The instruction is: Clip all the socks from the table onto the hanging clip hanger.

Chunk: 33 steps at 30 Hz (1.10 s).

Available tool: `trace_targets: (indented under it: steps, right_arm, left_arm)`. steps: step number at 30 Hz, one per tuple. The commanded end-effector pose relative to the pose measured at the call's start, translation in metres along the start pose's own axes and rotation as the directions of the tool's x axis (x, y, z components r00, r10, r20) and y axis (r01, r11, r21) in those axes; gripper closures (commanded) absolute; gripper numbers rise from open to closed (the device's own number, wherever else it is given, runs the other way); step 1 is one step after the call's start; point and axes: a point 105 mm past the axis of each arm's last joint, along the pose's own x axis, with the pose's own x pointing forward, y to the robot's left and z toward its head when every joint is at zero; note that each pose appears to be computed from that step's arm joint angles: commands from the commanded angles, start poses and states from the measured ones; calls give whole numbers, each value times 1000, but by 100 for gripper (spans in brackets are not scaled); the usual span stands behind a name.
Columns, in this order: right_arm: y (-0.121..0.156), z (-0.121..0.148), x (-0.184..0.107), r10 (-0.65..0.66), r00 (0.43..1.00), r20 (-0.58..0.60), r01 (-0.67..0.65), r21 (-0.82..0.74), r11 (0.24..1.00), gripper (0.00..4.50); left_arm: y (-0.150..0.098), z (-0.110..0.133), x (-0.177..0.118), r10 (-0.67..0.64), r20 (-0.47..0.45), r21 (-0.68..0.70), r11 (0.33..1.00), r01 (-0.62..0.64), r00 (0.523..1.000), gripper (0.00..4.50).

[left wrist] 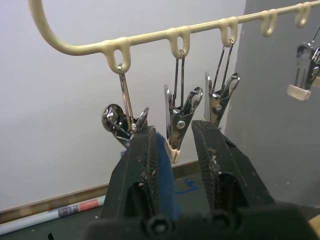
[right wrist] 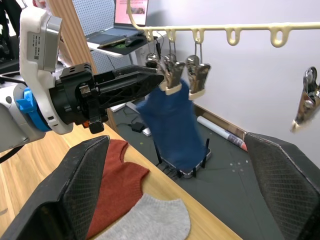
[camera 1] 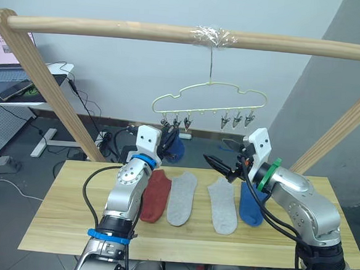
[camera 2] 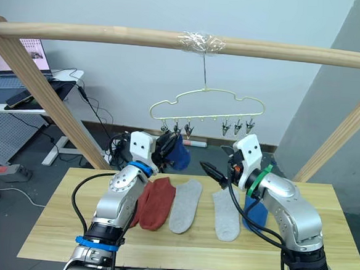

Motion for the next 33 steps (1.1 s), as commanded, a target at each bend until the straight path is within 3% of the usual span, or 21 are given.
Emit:
trace_targets:
  steps: [1,33]
  right_arm:
    - [1,24,-5,4,997,76,-1,-43,999,0]
    - [-1,36,-5,-8,995,97,13,-50,999,0]
  left_arm:
    - [-2,16,9,-4,68,23,1000,3,998,327]
    - [2,23,28,31,119,73,997,-40,992,327]
